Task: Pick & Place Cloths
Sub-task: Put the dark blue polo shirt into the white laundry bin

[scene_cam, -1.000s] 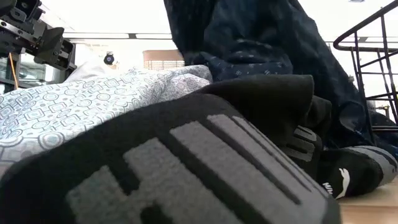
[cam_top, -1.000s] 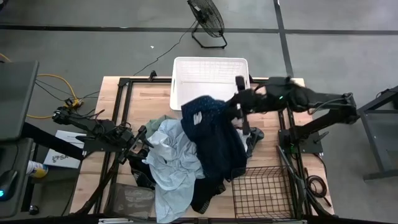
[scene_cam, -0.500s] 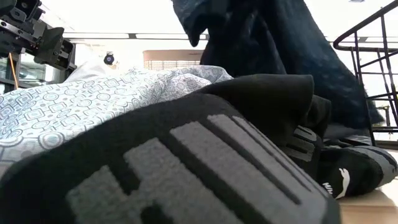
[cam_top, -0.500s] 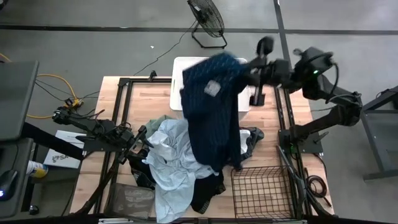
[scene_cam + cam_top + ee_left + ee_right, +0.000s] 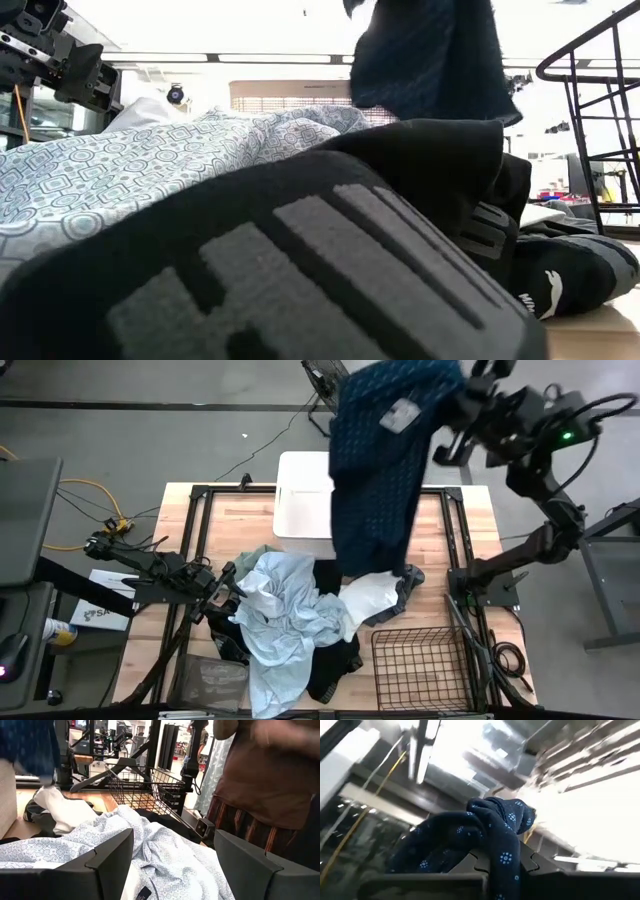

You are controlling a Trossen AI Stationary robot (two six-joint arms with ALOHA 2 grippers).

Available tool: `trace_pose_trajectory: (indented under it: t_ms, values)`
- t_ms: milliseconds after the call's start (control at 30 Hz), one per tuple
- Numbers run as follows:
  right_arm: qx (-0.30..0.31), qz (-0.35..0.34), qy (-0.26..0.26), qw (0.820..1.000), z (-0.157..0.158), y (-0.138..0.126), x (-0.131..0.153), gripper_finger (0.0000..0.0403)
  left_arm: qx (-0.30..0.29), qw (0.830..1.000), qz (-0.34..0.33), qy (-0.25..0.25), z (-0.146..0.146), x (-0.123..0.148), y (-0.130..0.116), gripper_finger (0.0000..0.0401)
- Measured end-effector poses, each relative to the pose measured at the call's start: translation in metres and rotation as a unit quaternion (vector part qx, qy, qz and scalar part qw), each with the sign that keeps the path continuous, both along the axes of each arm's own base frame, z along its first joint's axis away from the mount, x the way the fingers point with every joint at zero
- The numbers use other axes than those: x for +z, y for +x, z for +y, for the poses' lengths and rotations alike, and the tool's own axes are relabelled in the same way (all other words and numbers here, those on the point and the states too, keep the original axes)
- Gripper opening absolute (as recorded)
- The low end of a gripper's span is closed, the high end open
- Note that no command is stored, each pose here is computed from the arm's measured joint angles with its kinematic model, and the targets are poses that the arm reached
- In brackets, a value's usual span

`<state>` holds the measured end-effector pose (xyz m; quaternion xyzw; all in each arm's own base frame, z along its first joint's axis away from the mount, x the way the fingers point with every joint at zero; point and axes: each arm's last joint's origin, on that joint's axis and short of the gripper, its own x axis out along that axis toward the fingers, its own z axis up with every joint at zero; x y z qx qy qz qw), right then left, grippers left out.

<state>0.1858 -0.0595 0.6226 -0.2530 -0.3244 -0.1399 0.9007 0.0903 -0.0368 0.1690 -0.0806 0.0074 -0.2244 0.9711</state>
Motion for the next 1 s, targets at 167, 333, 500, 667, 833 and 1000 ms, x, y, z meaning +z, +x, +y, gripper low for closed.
trace_pose_trajectory:
  t_ms: [167,333,500,667,833,1000]
  values:
    - [-0.027,-0.038,-0.025,0.999,-0.017,0.006,0.017,0.0017,0.0,1.0,0.0,0.0,0.0,0.0,0.0,0.0273]
    - [-0.023,-0.063,-0.094,0.993,-0.038,0.017,0.026,0.0017,0.0,1.0,0.0,0.0,0.0,0.0,0.0,0.0273]
    - [-0.02,-0.124,-0.144,0.982,-0.057,0.033,0.026,0.0017,0.0,1.0,0.0,0.0,0.0,0.0,0.0,0.0273]
    - [0.028,-0.19,-0.148,0.97,-0.07,0.038,0.021,0.0017,0.0,1.0,0.0,0.0,0.0,0.0,0.0,0.0273]
    - [0.051,-0.24,-0.157,0.957,-0.08,0.037,0.016,0.0017,0.0,1.0,0.0,0.0,0.0,0.0,0.0,0.0273]
    - [0.055,-0.252,-0.129,0.957,-0.099,0.04,0.009,0.0017,0.0,1.0,0.0,0.0,0.0,0.0,0.0,0.0273]
